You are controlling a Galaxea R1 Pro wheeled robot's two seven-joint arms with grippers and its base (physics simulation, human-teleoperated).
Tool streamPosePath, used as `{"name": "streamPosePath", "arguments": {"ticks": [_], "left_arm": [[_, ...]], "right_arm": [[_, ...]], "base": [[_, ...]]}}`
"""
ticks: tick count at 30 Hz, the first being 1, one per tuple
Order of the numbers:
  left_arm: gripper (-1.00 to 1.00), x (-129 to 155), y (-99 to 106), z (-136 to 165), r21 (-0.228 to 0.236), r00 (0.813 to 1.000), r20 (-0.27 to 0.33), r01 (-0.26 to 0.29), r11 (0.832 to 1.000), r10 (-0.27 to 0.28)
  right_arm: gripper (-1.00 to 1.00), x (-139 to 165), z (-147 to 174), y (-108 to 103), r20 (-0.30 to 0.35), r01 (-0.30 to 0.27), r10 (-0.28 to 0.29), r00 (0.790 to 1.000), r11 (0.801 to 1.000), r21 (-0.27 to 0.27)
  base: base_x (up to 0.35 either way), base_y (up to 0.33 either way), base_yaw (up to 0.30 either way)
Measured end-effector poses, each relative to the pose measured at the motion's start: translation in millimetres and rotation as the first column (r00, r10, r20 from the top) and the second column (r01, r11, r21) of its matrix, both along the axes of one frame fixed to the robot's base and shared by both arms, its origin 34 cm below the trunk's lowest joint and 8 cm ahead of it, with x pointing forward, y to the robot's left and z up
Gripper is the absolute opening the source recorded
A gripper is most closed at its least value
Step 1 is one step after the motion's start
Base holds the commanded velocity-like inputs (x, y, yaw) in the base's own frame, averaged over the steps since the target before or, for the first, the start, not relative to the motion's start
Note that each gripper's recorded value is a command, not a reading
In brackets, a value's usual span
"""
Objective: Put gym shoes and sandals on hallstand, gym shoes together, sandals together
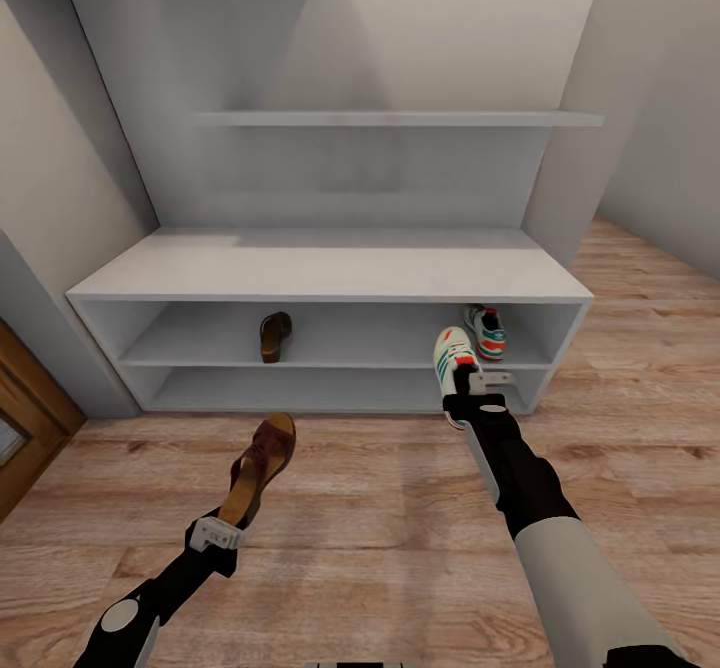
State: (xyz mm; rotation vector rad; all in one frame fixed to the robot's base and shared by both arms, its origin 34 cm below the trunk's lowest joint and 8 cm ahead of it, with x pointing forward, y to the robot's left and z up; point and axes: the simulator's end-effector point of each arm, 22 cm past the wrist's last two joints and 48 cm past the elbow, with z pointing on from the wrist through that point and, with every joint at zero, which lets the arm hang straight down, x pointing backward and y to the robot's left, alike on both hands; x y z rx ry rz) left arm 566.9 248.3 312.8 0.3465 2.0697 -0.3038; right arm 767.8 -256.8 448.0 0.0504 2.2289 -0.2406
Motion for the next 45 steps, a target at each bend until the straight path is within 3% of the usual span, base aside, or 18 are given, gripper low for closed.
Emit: {"name": "streamPosePath", "arguments": {"ticks": [45], "left_arm": [[-1.00,-5.7,-2.6,0.6,0.003,1.000,0.008,0.011,1.000,-0.011]], "right_arm": [[-1.00,-0.5,-0.9,-0.2,-0.002,0.001,-0.001,1.000,1.000,0.002]], "base": [[0.049,0.000,0.000]]}}
